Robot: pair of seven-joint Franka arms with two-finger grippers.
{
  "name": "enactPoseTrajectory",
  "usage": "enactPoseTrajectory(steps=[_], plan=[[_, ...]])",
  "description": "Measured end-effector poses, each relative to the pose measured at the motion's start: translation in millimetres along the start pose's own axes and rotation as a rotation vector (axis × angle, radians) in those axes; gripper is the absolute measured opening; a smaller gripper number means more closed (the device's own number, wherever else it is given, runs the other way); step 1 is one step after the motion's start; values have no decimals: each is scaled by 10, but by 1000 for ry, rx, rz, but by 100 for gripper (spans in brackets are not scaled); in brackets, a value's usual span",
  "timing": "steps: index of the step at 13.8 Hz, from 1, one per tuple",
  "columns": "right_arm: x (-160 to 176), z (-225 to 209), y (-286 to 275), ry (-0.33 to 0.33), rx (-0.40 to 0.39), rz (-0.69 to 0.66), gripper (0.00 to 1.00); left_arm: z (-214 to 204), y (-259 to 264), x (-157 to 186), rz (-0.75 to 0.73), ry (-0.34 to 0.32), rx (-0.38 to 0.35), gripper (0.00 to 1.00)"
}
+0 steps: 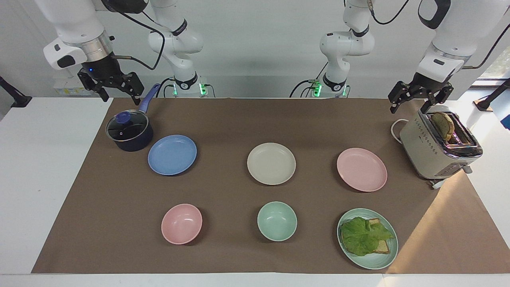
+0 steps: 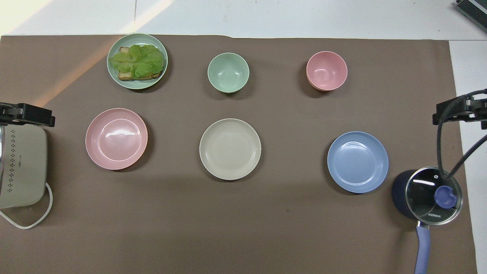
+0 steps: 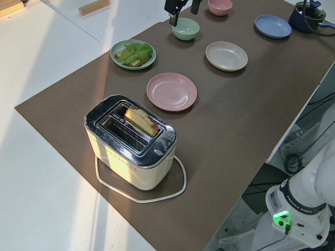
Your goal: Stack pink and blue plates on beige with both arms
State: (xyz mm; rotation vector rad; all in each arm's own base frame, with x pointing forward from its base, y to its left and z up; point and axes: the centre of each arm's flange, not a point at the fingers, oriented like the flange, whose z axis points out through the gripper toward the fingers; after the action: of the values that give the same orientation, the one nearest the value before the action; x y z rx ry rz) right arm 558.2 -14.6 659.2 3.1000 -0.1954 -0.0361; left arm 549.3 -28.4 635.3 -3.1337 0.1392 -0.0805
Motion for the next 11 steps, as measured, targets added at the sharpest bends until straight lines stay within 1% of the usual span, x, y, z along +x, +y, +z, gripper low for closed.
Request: enactPoseTrajectory(steps=[4,11], plan=[[39,-32,-51,37,36,-6,100,0,0,0,0,0,0,100],[38,-7,-43,31,37,-4,100,0,0,0,0,0,0,100]])
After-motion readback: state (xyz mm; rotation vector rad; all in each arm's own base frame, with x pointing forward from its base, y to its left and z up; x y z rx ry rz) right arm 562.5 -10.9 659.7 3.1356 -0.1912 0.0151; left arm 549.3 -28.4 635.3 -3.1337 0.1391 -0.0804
